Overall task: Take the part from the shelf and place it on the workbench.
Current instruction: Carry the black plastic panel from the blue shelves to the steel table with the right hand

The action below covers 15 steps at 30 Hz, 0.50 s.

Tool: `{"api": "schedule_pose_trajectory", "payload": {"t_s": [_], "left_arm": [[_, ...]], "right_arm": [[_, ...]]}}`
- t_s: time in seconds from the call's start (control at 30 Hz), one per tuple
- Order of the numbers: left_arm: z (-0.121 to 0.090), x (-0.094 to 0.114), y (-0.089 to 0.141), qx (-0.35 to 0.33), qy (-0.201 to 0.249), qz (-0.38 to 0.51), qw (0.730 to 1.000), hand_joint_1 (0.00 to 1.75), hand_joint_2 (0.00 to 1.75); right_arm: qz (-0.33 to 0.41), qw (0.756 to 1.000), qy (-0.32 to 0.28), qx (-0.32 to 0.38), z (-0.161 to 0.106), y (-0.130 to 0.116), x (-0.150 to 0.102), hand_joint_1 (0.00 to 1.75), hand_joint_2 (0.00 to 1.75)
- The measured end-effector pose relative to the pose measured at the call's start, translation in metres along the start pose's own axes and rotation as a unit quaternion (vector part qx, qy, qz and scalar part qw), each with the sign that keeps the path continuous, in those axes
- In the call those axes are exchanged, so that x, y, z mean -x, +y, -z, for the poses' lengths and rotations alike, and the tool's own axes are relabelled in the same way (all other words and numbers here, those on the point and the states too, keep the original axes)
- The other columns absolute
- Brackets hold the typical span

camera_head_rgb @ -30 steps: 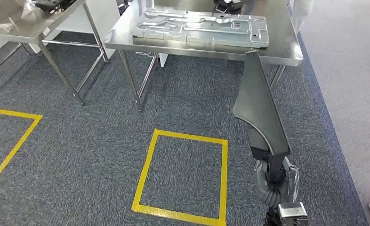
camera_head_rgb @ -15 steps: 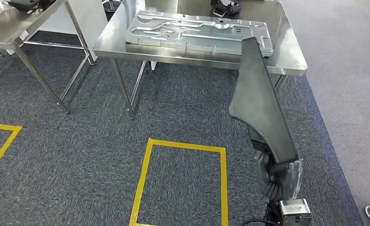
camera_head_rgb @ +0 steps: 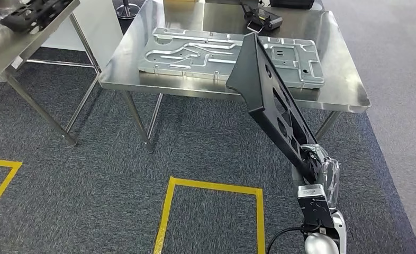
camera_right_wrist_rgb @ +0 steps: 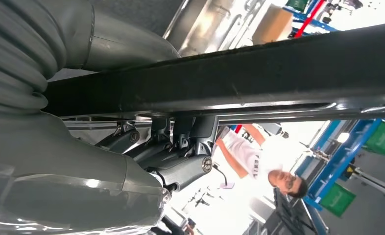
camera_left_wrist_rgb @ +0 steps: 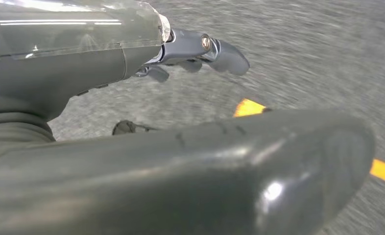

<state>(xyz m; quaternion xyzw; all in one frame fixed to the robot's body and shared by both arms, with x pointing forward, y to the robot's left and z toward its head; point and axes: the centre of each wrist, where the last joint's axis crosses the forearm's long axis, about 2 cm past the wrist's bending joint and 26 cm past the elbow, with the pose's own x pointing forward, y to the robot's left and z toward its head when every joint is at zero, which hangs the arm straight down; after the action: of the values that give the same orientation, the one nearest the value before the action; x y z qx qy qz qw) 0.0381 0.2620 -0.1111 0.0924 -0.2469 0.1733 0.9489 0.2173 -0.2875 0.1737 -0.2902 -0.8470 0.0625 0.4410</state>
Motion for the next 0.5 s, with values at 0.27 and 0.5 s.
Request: {"api": "schedule_pose_trajectory", "payload": {"t_s": [0.27, 0.5], "left_arm": [[-0.007, 0.018, 0.013, -0.017, 0.017, 0.006, 1.000, 0.00, 0.00], [-0.003, 0.009, 0.009, -0.008, -0.007, 0.001, 1.000, 0.00, 0.00]], "right_arm": [[0.015, 1.000, 0.005, -0.008, -0.003, 0.004, 0.006, 1.75, 1.75], [0.008, 1.000, -0.001, -0.009, -0.005, -0.002, 0.009, 1.75, 1.75]]}}
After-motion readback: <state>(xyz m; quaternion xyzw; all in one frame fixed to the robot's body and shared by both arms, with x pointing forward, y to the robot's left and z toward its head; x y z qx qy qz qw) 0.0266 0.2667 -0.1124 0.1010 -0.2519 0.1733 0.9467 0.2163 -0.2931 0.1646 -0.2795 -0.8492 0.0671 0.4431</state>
